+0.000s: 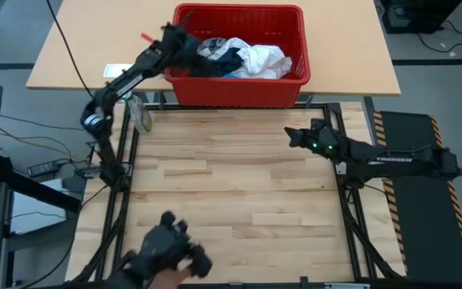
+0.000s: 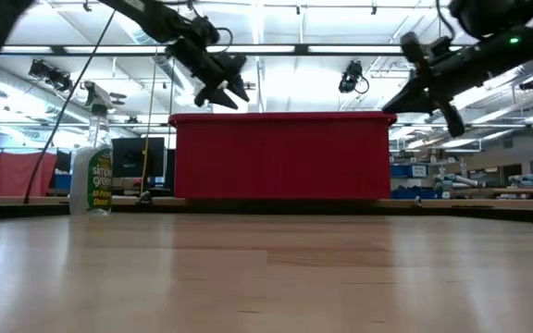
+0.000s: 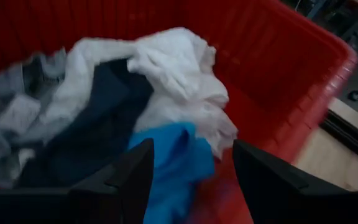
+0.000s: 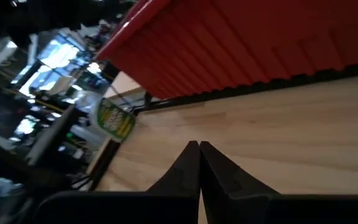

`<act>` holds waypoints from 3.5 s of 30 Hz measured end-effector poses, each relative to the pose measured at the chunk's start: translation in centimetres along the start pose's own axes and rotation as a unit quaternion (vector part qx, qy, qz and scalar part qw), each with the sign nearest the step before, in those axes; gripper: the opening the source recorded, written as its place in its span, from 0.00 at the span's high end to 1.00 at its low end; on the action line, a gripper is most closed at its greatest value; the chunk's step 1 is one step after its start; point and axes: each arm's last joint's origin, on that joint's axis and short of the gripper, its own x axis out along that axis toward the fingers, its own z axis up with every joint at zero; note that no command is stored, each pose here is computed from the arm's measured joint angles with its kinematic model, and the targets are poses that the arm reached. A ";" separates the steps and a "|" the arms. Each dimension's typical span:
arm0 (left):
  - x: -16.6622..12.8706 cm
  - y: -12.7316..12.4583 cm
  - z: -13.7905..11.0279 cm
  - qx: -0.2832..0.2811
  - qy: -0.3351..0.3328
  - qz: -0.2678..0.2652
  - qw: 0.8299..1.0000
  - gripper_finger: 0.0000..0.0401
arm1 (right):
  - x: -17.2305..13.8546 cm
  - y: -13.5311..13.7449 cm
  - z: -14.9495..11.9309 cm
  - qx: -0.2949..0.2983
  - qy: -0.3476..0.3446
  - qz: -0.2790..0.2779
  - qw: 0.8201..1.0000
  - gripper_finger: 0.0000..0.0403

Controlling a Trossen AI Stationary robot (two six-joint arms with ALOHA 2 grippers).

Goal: Fold laundry
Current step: Remove the blue shorts from the red laundry bin

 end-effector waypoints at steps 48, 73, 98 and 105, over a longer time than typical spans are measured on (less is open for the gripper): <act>13.1 9.3 -3.6 0.096 0.056 0.081 0.990 0.45 | 9.0 4.1 7.4 -0.114 -0.030 -0.038 0.992 0.40; 12.6 8.7 -1.6 0.142 0.014 0.106 0.984 0.99 | 9.7 3.8 6.6 -0.098 -0.009 -0.039 0.994 0.63; -8.6 -9.2 6.4 0.163 -0.012 -0.005 0.987 1.00 | 9.5 5.4 5.9 -0.143 0.058 0.096 0.983 0.98; -12.7 -14.3 5.3 0.149 -0.006 -0.013 0.989 1.00 | 9.2 6.3 5.0 -0.166 0.080 0.134 0.974 0.99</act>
